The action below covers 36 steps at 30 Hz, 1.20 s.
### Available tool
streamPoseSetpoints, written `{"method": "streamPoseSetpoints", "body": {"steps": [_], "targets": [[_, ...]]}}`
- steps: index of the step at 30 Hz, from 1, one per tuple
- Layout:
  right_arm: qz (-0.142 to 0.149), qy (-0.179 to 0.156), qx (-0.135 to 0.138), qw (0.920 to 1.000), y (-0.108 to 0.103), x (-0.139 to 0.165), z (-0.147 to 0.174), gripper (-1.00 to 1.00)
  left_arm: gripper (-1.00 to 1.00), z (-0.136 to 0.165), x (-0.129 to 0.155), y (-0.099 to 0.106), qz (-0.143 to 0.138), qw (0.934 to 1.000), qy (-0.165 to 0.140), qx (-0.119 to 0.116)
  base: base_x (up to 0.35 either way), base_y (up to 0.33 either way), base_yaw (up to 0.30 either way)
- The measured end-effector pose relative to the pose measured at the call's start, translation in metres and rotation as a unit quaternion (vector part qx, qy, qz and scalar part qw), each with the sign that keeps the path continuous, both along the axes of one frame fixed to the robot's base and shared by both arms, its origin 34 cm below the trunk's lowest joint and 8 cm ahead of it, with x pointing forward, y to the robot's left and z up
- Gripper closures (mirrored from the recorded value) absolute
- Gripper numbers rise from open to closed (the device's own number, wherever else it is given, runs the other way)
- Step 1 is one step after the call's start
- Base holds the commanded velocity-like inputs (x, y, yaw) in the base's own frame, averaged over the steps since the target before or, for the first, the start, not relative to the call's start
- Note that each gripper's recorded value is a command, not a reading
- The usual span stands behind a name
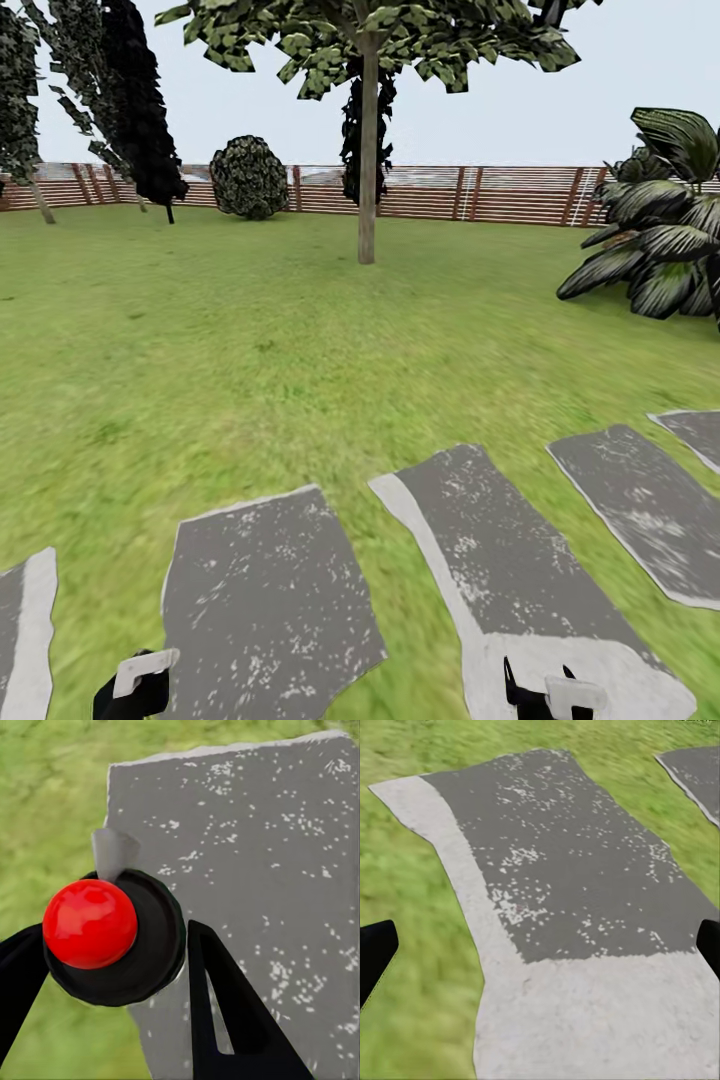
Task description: In the garden, pick up the pesticide atomizer on the floor and spray pesticide onto both trees until each tree trunk is fully covered.
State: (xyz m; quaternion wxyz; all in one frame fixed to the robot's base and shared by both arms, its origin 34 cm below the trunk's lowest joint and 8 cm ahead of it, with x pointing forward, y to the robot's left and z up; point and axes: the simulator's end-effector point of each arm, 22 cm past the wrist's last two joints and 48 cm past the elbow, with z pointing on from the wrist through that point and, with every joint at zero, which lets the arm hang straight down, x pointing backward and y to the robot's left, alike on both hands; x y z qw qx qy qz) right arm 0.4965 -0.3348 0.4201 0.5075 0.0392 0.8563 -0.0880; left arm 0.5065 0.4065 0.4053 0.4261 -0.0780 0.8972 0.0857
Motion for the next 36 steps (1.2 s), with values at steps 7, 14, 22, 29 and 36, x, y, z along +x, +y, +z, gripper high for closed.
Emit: {"method": "streamPoseSetpoints", "body": {"steps": [7, 14, 22, 29, 36], "targets": [[0.0, 0.0, 0.0, 1.0, 0.0, 0.0, 0.0, -1.0, 1.0, -0.0001, 0.0001, -0.0005, -0.001, 1.0, 0.0, 0.0, 0.339, 0.0, 0.0], [0.0, 0.0, 0.0, 1.0, 0.0, 0.0, 0.0, -1.0, 1.0, -0.0001, 0.0001, -0.0006, -0.001, 1.0, 0.0, 0.0, 0.339, 0.0, 0.0], [0.0, 0.0, 0.0, 1.0, 0.0, 0.0, 0.0, -1.0, 1.0, -0.0001, 0.0001, -0.0007, -0.001, 1.0, 0.0, 0.0, 0.339, 0.0, 0.0], [-0.001, 0.0, 0.0, 1.0, -0.0003, 0.0, 0.0, -1.0, 1.0, -0.0001, 0.0001, -0.0007, -0.001, 1.0, 0.0, 0.0, 0.339, 0.0, 0.0], [-0.001, 0.0, 0.0, 1.0, -0.0003, 0.0, 0.0, -1.0, 1.0, -0.0001, 0.0001, -0.0007, -0.001, 1.0, 0.0, 0.0, 0.339, 0.0, 0.0]]}}
